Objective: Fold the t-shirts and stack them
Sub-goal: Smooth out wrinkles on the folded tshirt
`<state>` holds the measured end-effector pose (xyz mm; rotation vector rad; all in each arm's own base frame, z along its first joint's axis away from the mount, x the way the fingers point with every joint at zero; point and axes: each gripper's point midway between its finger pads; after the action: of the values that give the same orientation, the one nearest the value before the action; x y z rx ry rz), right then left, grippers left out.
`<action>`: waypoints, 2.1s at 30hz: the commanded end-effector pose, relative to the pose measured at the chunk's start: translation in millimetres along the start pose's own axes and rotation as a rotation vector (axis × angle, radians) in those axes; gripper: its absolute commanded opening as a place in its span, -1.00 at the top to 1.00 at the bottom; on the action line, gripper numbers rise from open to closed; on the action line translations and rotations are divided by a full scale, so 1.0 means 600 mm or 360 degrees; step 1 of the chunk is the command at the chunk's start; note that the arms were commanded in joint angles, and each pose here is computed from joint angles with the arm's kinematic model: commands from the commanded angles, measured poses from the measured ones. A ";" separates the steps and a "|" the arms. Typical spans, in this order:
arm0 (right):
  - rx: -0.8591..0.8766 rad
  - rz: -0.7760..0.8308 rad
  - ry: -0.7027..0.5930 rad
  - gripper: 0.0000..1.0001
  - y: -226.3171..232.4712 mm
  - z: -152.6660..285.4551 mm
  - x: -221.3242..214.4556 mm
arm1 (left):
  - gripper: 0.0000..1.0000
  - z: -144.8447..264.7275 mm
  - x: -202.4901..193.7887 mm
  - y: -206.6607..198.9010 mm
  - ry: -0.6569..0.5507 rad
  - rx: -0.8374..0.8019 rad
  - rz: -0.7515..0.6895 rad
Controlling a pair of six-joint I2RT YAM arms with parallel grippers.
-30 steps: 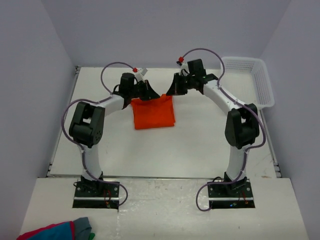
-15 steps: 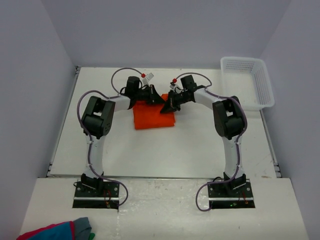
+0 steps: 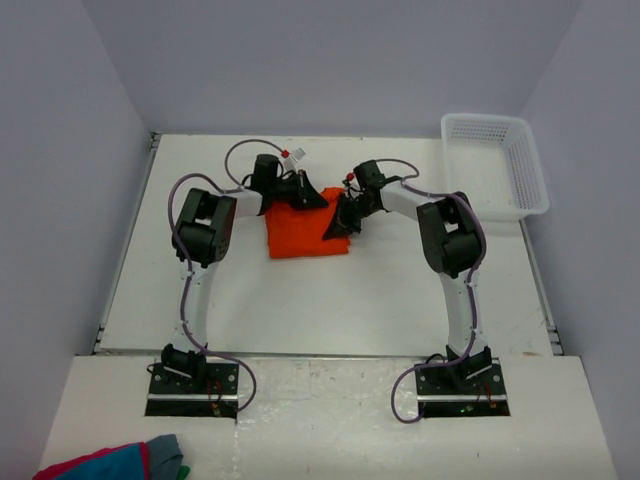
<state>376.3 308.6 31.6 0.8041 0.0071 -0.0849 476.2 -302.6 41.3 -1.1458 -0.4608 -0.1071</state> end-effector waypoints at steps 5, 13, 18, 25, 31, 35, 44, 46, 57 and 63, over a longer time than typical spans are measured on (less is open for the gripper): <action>-0.0160 -0.0124 -0.0028 1.00 -0.030 -0.003 -0.040 | 1.00 0.015 0.092 0.029 -0.0092 -0.0040 -0.0028; -0.0239 -0.0149 -0.0003 1.00 -0.062 -0.014 -0.075 | 1.00 -0.006 0.144 0.053 -0.0111 -0.0098 -0.0036; -0.0213 0.0043 -0.0034 1.00 -0.053 -0.002 -0.077 | 1.00 0.016 0.155 0.045 -0.0131 -0.0092 -0.0067; -0.0178 0.0383 -0.0172 1.00 -0.024 0.026 -0.062 | 1.00 0.101 0.164 -0.079 -0.0264 0.0001 -0.0247; -0.0084 0.0470 -0.0228 1.00 0.028 0.049 -0.046 | 1.00 0.167 0.129 -0.120 -0.0337 0.0264 -0.0270; -0.0069 0.0462 -0.0217 1.00 0.037 0.048 -0.045 | 1.00 0.171 0.080 -0.120 -0.0250 0.0338 -0.0247; -0.0058 0.0430 -0.0179 1.00 0.024 0.034 -0.053 | 1.00 0.133 0.005 -0.061 -0.0147 0.0507 -0.0115; -0.0070 0.0416 -0.0163 1.00 0.017 0.029 -0.056 | 1.00 0.122 -0.002 -0.046 -0.0125 0.0515 -0.0100; -0.0070 0.0234 -0.0070 1.00 -0.004 0.006 -0.072 | 1.00 0.118 -0.015 0.097 -0.0088 0.0671 0.0043; -0.0103 0.0086 -0.0027 1.00 -0.023 -0.007 -0.082 | 1.00 0.129 0.004 0.133 -0.0141 0.0619 0.0090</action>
<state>333.1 301.7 23.9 0.7280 -0.0730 -0.0005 461.4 -223.3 20.1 -0.8281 -0.4613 0.0491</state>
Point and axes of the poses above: each gripper's point midway between its finger pads, its own z axis back along the fingers, its own y axis along the line the jaws close on, x = y × z, and after that the axes turned 2 degrees about z, right-handed
